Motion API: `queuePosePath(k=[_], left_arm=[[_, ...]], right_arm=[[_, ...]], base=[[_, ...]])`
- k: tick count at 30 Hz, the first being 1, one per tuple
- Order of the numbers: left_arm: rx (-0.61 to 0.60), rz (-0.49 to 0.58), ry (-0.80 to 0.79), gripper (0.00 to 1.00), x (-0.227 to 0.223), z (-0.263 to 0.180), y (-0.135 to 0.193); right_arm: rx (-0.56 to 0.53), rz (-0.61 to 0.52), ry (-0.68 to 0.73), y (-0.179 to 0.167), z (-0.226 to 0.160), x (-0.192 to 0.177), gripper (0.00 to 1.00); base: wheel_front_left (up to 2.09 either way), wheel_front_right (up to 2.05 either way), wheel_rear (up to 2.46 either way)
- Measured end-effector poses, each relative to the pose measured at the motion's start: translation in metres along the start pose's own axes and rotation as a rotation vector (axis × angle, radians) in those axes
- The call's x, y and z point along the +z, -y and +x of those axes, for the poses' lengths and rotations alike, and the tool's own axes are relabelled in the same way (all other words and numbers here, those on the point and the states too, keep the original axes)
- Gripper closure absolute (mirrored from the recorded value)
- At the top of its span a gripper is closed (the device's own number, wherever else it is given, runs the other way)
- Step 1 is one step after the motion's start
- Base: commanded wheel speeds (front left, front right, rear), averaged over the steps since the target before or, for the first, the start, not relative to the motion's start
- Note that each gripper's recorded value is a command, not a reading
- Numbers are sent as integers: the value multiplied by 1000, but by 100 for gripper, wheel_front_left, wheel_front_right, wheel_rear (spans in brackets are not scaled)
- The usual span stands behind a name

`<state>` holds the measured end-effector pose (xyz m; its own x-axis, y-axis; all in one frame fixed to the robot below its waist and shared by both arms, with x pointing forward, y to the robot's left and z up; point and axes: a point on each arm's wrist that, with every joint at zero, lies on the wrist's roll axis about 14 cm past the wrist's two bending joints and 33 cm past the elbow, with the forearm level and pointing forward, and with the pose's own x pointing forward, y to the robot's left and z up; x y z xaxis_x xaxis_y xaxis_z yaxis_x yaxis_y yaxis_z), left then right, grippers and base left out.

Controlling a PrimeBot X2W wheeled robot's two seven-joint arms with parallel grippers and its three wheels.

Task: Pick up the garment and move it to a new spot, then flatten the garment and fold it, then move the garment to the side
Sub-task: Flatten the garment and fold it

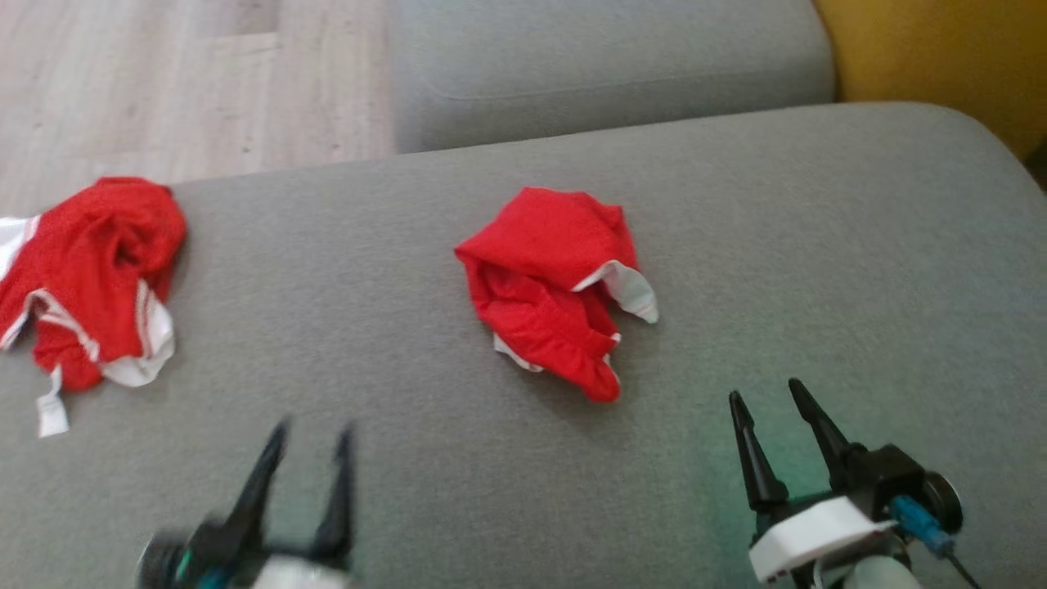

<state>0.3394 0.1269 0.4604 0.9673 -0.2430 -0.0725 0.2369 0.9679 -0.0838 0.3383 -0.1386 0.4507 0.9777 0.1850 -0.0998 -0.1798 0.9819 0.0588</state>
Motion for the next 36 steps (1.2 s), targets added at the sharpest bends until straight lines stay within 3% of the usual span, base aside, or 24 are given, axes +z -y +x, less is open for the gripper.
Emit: queuePosePath(k=[8, 20, 25, 36], left_arm=[[-353, 117, 65, 0, 56, 75, 99], [-659, 249, -240, 0, 8, 119, 200], [-701, 332, -398, 0, -32, 113, 207], [-618, 405, -579, 2, -73, 109, 168]], right_arm=[[-28, 21, 20, 8, 2, 7, 0], [-110, 34, 0, 34, 3, 2, 0], [-131, 38, -10, 38, -3, -1, 0], [-138, 51, -1, 40, -3, 1, 0]], base=[[0, 0, 0], [0, 0, 0], [0, 0, 0], [0, 0, 0]])
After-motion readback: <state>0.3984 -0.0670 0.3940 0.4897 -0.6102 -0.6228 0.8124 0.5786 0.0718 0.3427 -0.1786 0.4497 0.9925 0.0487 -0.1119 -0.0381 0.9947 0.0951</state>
